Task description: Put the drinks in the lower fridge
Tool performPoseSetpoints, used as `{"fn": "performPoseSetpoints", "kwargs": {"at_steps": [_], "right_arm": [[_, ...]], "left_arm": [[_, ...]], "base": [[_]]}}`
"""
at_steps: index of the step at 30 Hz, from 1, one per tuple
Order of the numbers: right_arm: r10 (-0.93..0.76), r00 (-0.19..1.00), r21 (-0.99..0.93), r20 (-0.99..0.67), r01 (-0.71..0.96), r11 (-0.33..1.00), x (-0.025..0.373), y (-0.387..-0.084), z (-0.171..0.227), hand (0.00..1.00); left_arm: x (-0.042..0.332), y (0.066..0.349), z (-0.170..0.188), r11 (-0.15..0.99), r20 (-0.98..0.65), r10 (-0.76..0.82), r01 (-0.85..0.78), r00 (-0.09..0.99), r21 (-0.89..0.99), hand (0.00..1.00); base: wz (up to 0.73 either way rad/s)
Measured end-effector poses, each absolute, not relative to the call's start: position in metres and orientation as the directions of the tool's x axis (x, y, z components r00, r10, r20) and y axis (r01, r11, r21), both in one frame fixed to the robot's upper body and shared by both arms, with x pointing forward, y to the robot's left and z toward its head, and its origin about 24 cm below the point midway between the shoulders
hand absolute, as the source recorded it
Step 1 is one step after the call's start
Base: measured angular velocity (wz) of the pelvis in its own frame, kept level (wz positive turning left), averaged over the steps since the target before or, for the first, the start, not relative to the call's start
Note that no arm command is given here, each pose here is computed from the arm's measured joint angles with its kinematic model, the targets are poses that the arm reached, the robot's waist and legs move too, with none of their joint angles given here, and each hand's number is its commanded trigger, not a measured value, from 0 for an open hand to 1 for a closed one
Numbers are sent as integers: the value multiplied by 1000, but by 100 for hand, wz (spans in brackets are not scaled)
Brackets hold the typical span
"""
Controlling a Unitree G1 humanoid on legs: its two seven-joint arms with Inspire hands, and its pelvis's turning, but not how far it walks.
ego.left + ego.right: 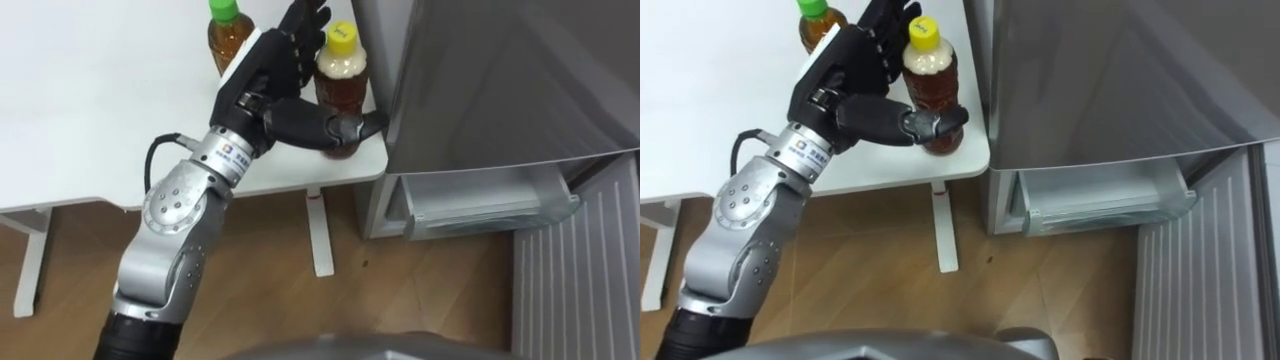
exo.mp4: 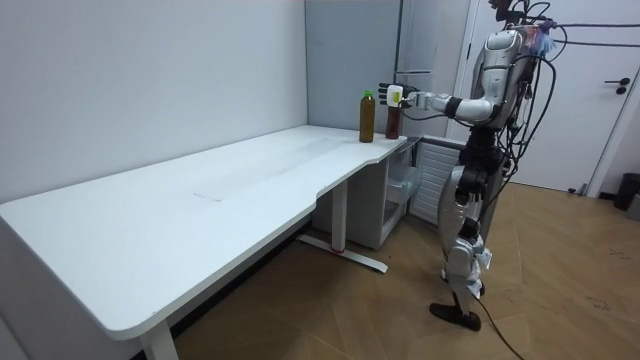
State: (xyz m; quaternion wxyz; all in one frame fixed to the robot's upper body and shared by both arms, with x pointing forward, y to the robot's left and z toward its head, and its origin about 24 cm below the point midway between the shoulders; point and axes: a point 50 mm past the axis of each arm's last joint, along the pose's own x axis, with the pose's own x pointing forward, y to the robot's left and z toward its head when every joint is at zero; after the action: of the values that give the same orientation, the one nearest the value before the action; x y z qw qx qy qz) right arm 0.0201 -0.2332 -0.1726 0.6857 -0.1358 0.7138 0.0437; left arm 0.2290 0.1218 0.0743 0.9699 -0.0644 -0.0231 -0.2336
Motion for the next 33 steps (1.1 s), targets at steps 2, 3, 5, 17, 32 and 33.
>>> {"fn": "performPoseSetpoints", "kwargs": {"at_steps": [2, 3, 5, 17, 32, 33], "right_arm": [[-135, -24, -124, -991, -254, 959, 20, -233, -173, 0], [-135, -25, -125, -991, -254, 959, 19, -233, -173, 0], [-135, -25, -124, -991, -254, 959, 19, -233, -173, 0], [-134, -22, -124, -991, -254, 959, 20, -233, -173, 0], [-172, -37, -158, -984, -251, 955, 20, -235, -172, 0], [-174, -42, -159, -984, -251, 955, 20, -236, -172, 0]], "left_arm": [[229, 122, 72, 883, 66, -449, 454, 891, -117, 0], [229, 122, 71, 884, 62, -449, 453, 891, -118, 0], [229, 123, 71, 884, 60, -449, 453, 891, -118, 0], [229, 122, 63, 879, 20, -465, 464, 885, -108, 0], [229, 123, 53, 883, -48, -462, 453, 886, -125, 0], [229, 123, 53, 883, -52, -461, 452, 886, -126, 0]], "base": [[0], [0], [0], [0], [0], [0]]}}
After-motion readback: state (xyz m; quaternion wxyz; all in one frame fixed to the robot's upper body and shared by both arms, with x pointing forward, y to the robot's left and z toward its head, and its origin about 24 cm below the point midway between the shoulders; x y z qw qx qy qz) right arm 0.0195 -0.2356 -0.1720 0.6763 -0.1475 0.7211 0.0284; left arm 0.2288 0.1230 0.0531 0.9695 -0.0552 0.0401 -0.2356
